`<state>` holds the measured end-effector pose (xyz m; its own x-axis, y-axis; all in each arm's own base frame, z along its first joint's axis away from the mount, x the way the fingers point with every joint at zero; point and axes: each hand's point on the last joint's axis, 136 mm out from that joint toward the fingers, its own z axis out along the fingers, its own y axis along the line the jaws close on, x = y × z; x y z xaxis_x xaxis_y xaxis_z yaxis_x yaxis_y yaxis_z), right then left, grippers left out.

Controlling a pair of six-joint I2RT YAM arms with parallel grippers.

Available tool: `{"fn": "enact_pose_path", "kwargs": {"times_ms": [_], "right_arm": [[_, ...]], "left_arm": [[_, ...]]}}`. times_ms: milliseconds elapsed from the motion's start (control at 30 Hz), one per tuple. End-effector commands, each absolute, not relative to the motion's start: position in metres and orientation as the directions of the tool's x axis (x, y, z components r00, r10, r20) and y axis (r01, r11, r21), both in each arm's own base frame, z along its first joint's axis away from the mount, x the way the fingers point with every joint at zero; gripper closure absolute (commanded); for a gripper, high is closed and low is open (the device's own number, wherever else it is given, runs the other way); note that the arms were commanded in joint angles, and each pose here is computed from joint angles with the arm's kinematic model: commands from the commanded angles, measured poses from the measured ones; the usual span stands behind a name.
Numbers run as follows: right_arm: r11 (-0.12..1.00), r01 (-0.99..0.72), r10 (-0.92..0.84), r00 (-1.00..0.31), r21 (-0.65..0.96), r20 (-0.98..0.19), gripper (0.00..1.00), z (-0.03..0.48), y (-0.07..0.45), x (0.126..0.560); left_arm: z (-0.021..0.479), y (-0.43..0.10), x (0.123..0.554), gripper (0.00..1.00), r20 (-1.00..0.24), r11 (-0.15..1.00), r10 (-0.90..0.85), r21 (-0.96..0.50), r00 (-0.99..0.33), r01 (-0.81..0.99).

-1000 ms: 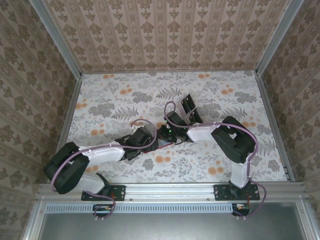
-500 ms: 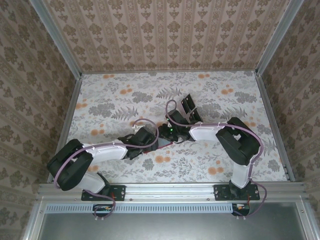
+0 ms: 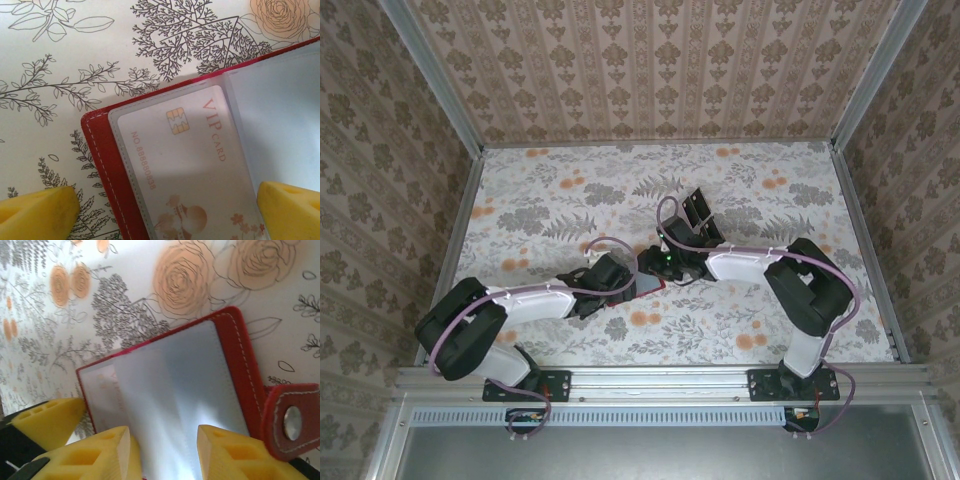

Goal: Put the credit cards into the card holder

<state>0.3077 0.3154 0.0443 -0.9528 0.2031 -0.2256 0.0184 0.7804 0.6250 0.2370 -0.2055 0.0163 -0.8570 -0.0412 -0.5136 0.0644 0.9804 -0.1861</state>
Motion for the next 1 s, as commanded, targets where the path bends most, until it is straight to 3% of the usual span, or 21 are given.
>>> {"fn": "enact_pose_path", "kwargs": {"times_ms": [0, 433, 700, 967], "right_arm": [[0.804, 0.039, 0.192, -0.961, 0.593, -0.197, 0.58, 0.021, 0.308, 0.301], [0.723, -0.034, 0.150, -0.967, 0.690, -0.205, 0.60, 0.042, 0.332, 0.299], [0.705, -0.096, 0.107, -0.965, 0.703, -0.239, 0.58, 0.068, 0.348, 0.286], [0.738, -0.148, 0.035, -0.966, 0.659, -0.256, 0.51, 0.061, 0.378, 0.271]], "left_arm": [[-0.031, -0.177, 0.194, 0.04, -0.325, 0.994, -0.010, -0.102, -0.946, 0.025], [-0.021, -0.177, 0.198, 0.02, -0.348, 0.994, -0.015, -0.110, -0.937, 0.025], [0.030, -0.160, 0.214, 0.00, -0.468, 0.989, -0.093, -0.147, -0.879, -0.026], [0.066, -0.123, 0.223, 0.00, -0.516, 0.965, -0.229, -0.229, -0.826, -0.125]]}}
